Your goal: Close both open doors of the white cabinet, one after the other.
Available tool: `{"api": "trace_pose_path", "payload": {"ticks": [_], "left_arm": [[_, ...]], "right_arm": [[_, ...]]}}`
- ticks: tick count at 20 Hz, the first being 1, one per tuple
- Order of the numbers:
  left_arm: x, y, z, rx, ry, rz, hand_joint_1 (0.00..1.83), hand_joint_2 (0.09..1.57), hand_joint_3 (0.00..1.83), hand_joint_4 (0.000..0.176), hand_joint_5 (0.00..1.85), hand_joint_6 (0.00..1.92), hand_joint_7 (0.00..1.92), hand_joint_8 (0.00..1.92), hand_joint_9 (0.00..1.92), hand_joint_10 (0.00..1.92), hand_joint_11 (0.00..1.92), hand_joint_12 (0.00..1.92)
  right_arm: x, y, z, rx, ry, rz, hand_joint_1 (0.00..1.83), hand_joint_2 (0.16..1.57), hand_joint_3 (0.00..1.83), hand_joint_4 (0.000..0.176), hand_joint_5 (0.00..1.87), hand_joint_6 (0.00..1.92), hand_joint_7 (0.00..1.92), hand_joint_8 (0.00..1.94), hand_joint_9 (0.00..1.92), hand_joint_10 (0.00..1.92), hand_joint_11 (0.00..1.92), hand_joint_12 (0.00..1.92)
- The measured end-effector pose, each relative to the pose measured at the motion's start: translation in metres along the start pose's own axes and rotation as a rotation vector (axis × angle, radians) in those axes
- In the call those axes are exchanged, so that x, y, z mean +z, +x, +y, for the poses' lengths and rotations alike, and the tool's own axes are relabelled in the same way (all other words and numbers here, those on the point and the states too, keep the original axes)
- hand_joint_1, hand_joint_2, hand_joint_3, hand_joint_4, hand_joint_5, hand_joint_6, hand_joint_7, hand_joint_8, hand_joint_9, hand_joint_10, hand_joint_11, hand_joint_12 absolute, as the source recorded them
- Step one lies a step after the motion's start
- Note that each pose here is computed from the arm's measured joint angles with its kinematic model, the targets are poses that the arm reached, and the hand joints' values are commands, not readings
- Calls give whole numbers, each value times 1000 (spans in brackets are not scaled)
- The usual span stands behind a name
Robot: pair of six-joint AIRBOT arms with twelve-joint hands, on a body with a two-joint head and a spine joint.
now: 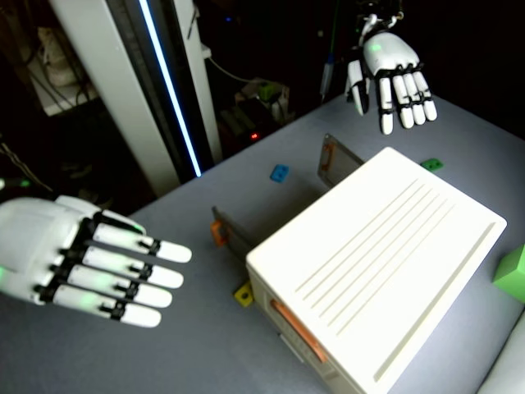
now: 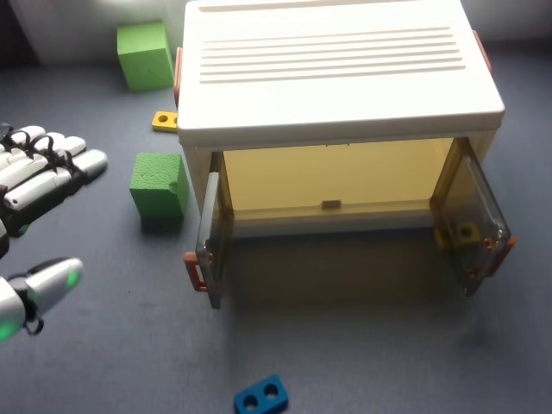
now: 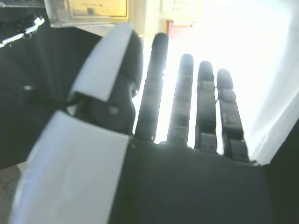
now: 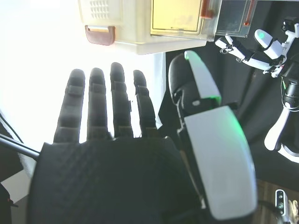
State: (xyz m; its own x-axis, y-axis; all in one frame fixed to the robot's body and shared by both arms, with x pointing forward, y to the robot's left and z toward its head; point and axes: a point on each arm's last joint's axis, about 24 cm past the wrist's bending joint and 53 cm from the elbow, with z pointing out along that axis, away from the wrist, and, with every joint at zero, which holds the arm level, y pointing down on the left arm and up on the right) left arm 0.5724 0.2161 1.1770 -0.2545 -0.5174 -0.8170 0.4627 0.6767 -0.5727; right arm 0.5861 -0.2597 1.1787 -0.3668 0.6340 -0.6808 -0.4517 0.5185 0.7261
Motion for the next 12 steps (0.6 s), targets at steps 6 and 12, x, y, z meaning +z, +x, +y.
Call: {"api": "trace_pose_path", "payload": {"ticks": [6, 12], "left_arm": [[1, 7, 1, 0, 2, 35, 0, 1570, 57, 0, 0, 0, 0, 0, 0, 0, 33, 29], [6, 25, -11, -5, 48, 107, 0, 1571, 215, 0, 4, 1, 0, 0, 6, 0, 10, 198]], "right_arm": [[0, 3, -2, -7, 5, 17, 75, 1385, 0, 32, 22, 5, 4, 1, 0, 0, 47, 12], [0, 6, -4, -1, 11, 20, 39, 1389, 2, 33, 8, 2, 0, 0, 0, 0, 48, 6]]}}
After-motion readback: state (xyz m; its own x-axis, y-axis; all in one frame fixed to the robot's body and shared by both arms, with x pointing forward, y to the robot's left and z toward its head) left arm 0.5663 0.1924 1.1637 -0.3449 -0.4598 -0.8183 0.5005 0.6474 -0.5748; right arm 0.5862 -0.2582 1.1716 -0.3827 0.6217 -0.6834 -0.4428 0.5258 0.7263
